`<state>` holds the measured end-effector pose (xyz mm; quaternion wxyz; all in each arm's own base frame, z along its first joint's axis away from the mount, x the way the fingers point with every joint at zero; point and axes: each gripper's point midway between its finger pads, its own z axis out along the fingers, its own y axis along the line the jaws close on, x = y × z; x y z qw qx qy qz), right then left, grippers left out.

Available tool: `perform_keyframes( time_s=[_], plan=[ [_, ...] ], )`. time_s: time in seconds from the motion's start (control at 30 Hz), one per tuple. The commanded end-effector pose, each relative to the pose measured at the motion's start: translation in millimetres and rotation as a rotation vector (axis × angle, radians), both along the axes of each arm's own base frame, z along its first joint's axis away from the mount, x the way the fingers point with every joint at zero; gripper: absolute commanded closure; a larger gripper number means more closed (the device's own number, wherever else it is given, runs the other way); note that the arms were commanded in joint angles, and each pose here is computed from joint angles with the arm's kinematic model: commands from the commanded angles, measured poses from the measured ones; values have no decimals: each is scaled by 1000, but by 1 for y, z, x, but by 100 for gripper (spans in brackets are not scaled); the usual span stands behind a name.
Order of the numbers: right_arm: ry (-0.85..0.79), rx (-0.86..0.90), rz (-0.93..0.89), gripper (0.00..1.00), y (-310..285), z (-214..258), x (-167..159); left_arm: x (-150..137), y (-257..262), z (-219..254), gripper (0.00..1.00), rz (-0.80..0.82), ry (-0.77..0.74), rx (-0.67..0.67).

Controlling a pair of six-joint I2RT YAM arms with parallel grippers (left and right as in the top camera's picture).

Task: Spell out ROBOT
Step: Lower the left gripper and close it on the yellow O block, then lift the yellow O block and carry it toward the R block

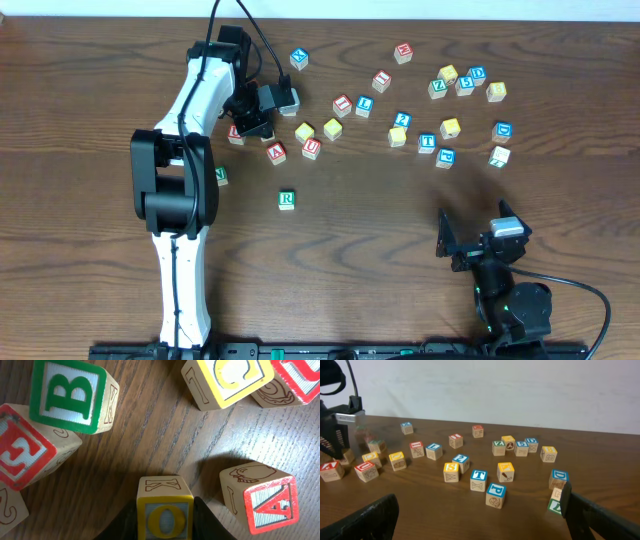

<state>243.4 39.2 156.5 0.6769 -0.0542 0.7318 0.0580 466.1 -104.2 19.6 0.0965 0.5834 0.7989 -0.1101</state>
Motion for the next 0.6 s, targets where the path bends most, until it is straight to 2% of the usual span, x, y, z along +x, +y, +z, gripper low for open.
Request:
perform_keyframes(
  time_s=[0.0, 0.1, 0.3, 0.57],
  plan=[
    [4, 9, -18, 1, -4, -1, 0, -8, 3, -8, 92, 14, 43, 0],
    [5, 9, -18, 1, -4, -1, 0, -8, 3, -2, 92, 14, 39, 0],
    [5, 9, -18, 1, -4, -1, 0, -4, 2, 38, 92, 17, -39, -11],
    [5, 9, -18, 1, -4, -1, 0, -3, 0, 150, 92, 225, -215, -89]
  ],
)
